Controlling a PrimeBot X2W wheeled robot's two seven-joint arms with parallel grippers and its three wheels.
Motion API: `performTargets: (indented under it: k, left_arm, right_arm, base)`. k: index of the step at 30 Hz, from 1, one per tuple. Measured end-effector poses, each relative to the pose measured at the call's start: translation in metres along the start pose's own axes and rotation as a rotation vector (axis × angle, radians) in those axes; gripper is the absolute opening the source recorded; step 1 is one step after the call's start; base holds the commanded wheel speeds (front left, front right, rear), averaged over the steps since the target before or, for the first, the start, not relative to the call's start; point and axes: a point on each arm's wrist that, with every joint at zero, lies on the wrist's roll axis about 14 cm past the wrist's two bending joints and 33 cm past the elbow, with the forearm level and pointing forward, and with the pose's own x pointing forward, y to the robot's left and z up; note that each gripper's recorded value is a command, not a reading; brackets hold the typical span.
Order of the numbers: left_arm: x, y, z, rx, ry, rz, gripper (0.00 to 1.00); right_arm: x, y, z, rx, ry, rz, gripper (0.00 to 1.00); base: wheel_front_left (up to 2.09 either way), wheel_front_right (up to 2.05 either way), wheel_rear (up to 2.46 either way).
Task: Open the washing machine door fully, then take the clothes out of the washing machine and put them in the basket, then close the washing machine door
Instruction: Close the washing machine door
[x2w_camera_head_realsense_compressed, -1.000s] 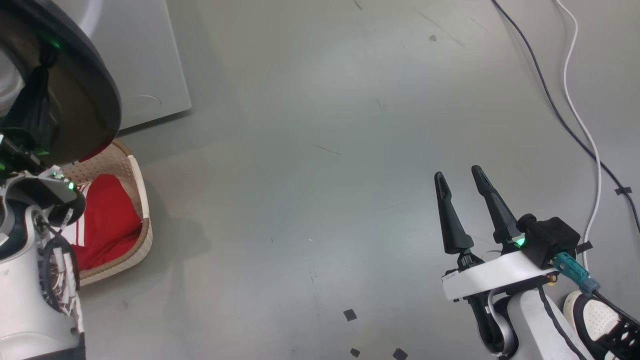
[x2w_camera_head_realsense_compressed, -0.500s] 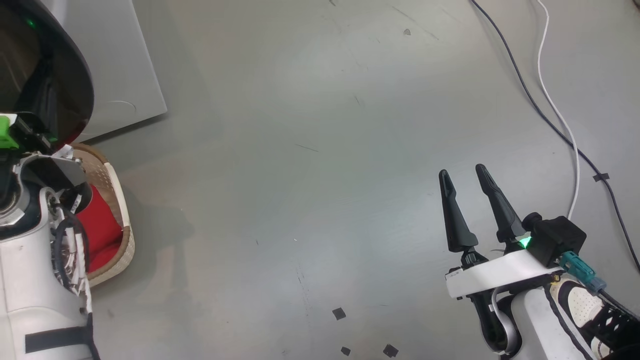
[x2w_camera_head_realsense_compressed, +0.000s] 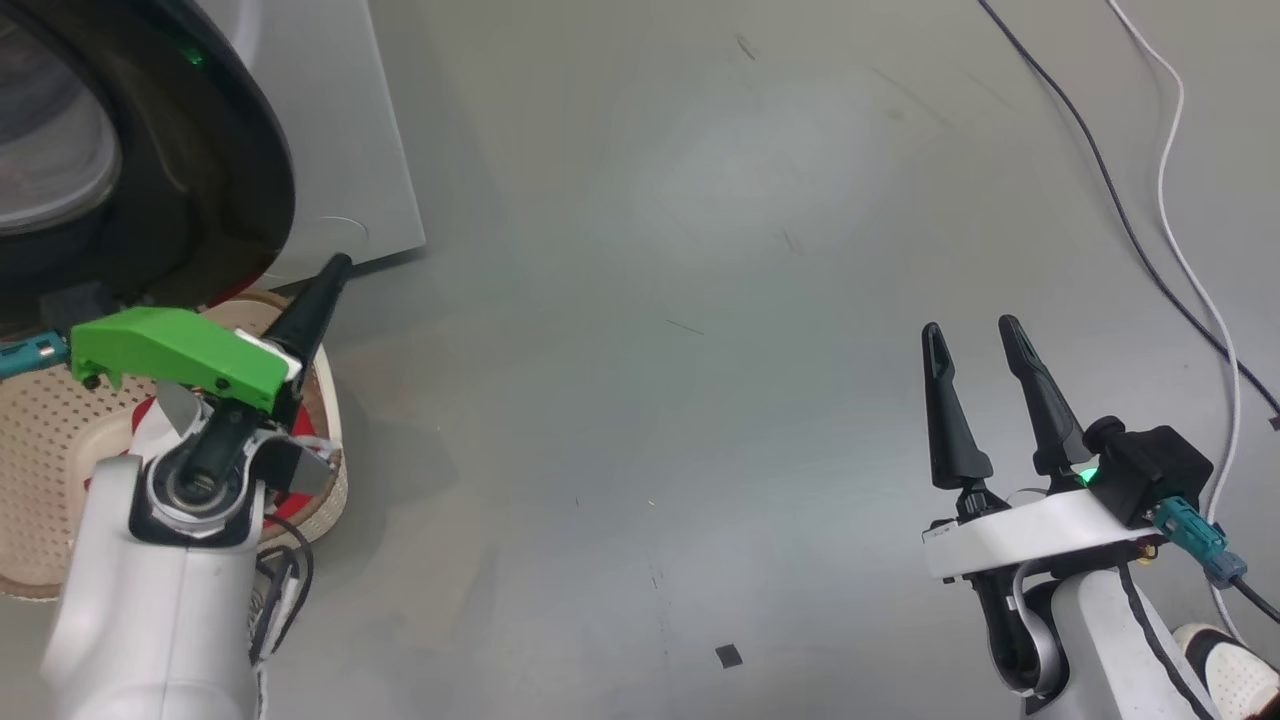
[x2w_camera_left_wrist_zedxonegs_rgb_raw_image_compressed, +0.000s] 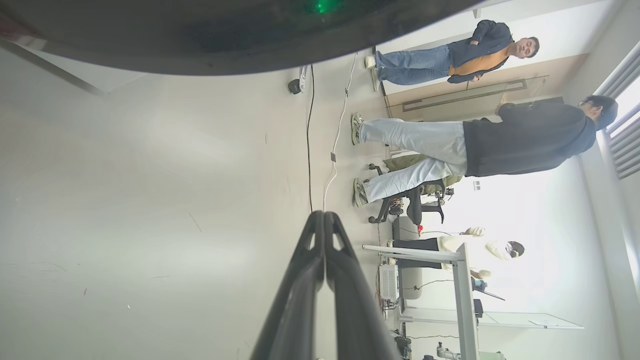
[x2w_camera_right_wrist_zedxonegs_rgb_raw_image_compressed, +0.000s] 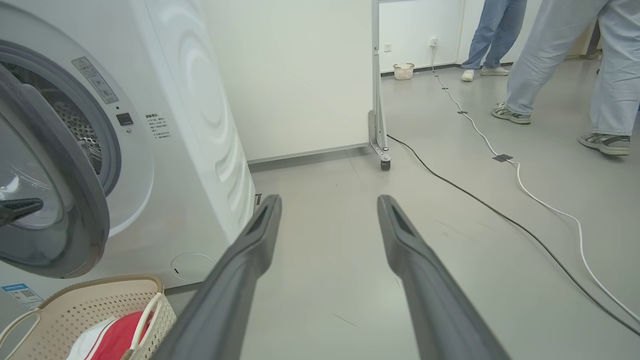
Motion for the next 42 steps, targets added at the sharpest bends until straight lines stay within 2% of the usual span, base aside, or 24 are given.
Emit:
performTargets:
  k: [7,12,21,28,34,42]
  left_arm:
    - [-0.033,0.012,-0.013,0.233,0.044,0.044,0.0]
    - [-0.061,0.019,-0.007,0.421,0.004,0.108,0.0]
    - [-0.109,0.006,0.021,0.663,-0.198,0.139,0.0]
    - [-0.145,-0.008,0.026,0.83,-0.337,0.129,0.0]
    - [-0.182,-0.012,0.036,0.86,-0.503,0.132,0.0]
    - [-0.212,-0.013,0.042,0.941,-0.607,0.149,0.0]
  right_arm:
    - [0.006,0.014,0.007,-0.013,-0.024,0.061,1.0]
    - [0.009,0.024,0.011,-0.032,-0.037,0.111,1.0]
    - [0.012,0.046,0.013,-0.036,-0.047,0.197,1.0]
    - [0.012,0.068,0.012,-0.024,-0.05,0.268,1.0]
    - [0.009,0.086,0.014,-0.007,-0.059,0.316,1.0]
    - [0.007,0.099,0.011,0.005,-0.052,0.352,1.0]
  base:
    - [0.0,0.0,0.0]
    - [0.0,0.0,0.0]
    - [0.0,0.0,0.0]
    - [0.0,0.0,0.0]
    - [0.0,0.0,0.0]
    - [0.0,0.0,0.0]
